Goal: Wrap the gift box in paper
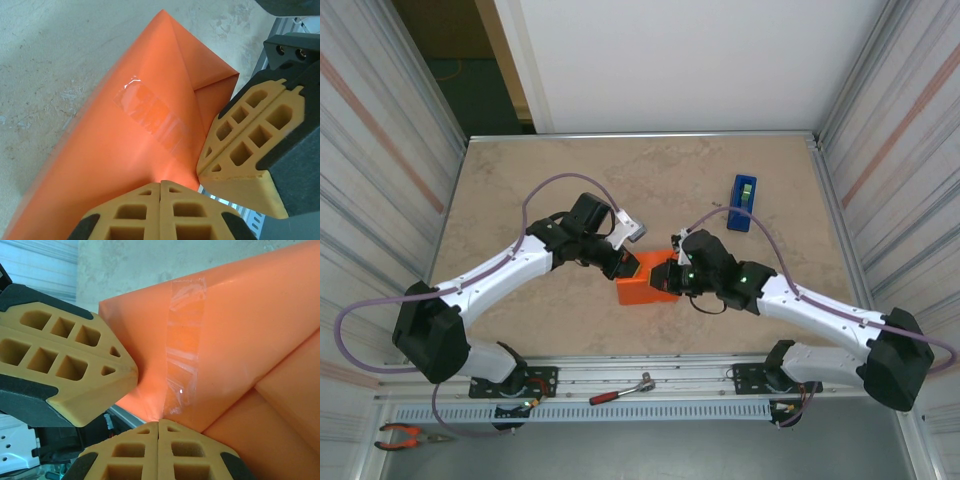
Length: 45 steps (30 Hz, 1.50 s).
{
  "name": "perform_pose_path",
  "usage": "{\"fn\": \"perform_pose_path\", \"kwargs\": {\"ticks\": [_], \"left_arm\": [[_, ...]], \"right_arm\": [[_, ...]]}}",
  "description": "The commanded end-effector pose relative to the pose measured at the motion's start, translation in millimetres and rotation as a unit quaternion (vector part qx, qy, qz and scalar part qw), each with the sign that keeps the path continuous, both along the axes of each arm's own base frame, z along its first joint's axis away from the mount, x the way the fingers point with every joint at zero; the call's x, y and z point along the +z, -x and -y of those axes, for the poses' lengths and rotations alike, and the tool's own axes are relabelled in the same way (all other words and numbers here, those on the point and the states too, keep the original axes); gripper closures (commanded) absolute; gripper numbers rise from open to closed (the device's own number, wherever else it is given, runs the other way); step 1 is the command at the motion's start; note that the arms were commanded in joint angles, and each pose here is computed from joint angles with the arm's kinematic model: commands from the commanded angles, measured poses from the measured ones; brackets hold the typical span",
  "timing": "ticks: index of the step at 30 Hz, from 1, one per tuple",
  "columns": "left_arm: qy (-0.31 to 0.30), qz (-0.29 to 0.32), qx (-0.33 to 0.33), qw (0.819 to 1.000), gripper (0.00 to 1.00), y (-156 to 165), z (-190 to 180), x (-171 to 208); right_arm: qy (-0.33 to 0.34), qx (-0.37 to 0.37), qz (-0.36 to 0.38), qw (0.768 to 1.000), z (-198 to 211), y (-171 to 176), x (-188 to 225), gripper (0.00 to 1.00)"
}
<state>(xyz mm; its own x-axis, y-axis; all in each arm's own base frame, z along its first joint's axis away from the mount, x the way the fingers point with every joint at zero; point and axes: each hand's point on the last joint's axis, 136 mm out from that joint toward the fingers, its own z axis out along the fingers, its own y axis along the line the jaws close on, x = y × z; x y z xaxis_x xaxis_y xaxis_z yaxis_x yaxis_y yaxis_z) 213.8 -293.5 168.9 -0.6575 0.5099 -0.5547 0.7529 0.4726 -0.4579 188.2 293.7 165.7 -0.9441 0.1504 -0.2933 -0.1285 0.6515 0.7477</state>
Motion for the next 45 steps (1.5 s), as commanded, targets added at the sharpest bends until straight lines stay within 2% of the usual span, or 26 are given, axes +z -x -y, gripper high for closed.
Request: {"fn": "perform_pose_path", "kwargs": {"ticks": [1,21,35,45], "left_arm": [[-0.047,-0.039,-0.004,0.998,1.0,16.8,-11.7,-29.5],[-0.047,-0.038,-0.004,0.998,1.0,17.6,-12.0,-29.8],[-0.046,-0.04,-0.005,0.998,1.0,18.7,-10.9,-30.0],[-0.041,-0.037,-0.008,0.998,1.0,19.6,-10.4,-27.1]], "right_arm": [[0.025,0.004,-0.01,1.0,11.1,10.4,-15.0,1.0],[0.018,0.004,-0.004,1.0,6.7,14.2,-17.3,1.0],[-0.006,-0.081,0.052,0.995,-3.4,-17.1,-22.3,1.0],[0.008,-0.053,0.014,0.998,-6.3,-6.9,-35.2,1.0]]}}
